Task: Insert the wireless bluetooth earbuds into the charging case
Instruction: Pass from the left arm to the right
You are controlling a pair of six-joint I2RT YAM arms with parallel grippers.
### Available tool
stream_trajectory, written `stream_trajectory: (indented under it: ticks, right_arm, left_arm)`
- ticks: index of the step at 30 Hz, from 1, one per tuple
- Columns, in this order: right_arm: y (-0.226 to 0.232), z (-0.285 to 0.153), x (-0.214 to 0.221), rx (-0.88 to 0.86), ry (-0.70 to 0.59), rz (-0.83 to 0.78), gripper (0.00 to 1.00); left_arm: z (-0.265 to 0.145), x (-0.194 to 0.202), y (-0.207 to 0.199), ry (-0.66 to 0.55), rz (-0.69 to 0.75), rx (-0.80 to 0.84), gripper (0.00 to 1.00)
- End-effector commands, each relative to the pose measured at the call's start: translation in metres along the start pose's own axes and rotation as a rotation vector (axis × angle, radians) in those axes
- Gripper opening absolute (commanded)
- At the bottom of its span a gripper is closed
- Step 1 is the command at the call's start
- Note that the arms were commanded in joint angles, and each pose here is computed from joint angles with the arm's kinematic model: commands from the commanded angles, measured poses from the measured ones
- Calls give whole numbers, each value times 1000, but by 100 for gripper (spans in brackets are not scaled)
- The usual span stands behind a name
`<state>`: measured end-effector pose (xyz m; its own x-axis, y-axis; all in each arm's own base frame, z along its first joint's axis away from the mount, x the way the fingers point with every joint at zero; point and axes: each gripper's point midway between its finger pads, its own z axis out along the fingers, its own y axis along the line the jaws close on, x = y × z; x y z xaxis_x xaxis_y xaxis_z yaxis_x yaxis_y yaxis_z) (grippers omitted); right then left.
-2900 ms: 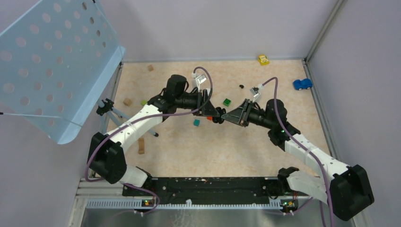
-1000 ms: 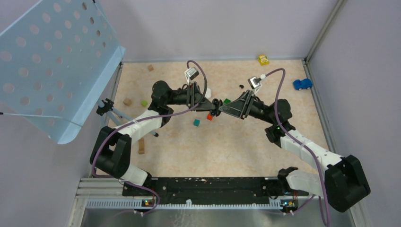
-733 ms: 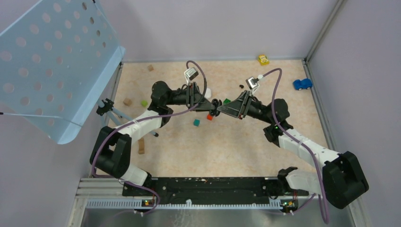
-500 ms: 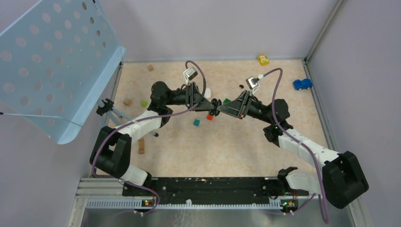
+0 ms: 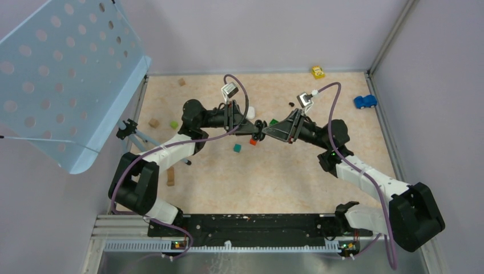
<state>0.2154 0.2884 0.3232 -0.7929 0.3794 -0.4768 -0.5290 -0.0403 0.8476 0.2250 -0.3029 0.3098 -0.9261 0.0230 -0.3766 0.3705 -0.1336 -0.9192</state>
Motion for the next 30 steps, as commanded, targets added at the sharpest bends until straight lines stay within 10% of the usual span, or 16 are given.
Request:
stream_trajectory:
  ticks: [1,8,19,24,30]
  right_arm:
    - [23,7,-12,-59,-28,-70,40]
    - [18,6,-10,-47,-28,-60,28]
    - [12,8,-11,-16,-19,-62,43]
    - [10,9,-10,-9,-12,-63,35]
    - [7,7,-9,0,-24,-54,0]
  left_arm:
    - [2,4,-7,16,53,25,0]
    - [1,5,-9,17,58,26,0]
    - [1,5,-9,17,61,27,0]
    - [1,4,-9,17,61,26,0]
    - [1,6,-7,24,50,23,2]
